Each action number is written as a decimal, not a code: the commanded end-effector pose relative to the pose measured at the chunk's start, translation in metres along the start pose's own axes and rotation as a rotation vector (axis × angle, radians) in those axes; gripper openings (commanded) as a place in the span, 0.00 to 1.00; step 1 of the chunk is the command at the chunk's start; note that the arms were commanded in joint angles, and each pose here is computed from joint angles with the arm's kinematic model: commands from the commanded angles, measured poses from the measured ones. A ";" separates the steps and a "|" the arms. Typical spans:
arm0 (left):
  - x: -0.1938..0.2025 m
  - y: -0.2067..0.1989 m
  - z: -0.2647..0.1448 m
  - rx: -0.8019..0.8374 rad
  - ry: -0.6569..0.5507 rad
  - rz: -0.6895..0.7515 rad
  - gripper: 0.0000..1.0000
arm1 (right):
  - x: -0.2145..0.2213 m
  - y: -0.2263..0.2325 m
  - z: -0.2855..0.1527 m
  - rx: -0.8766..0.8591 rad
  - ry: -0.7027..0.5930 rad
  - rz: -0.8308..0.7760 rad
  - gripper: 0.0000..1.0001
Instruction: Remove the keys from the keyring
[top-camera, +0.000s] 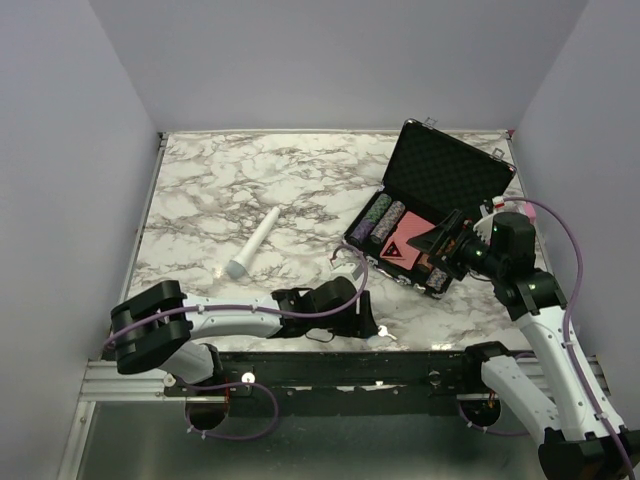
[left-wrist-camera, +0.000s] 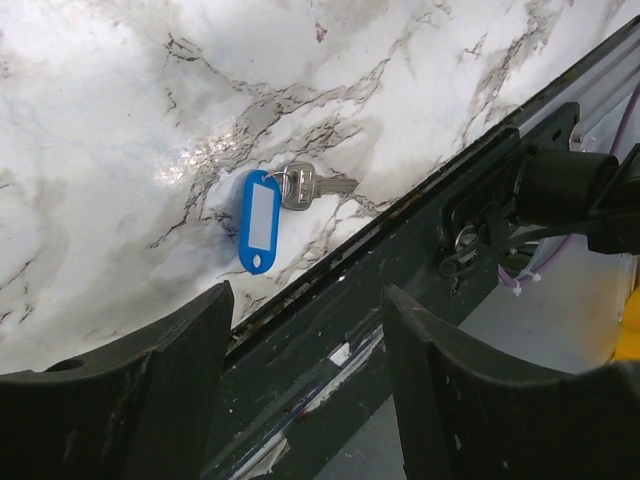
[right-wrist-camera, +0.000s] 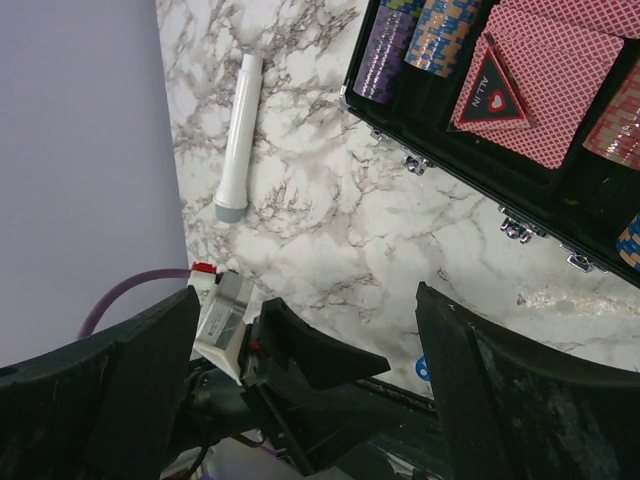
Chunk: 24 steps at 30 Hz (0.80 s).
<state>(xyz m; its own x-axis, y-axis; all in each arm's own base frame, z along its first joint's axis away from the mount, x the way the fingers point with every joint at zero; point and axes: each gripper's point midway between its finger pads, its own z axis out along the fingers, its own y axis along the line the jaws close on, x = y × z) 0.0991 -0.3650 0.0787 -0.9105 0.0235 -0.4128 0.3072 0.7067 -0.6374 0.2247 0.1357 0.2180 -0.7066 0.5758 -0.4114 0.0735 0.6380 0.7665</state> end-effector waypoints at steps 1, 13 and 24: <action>-0.001 -0.002 0.011 -0.005 -0.021 -0.011 0.67 | -0.002 0.007 -0.002 -0.029 -0.010 -0.002 0.96; 0.008 0.008 0.029 -0.034 0.008 -0.021 0.63 | -0.001 0.008 -0.003 -0.035 -0.010 -0.007 0.96; 0.017 0.007 0.045 -0.023 0.046 -0.032 0.58 | -0.002 0.007 -0.003 -0.029 -0.014 -0.003 0.96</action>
<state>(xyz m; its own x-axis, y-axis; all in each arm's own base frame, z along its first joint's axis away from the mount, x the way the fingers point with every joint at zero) 0.0999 -0.3780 0.0362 -0.9291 0.0320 -0.3685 0.2687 0.7432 -0.6128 0.2249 0.1358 0.2204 -0.7018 0.5792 -0.4148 0.0681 0.6341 0.7702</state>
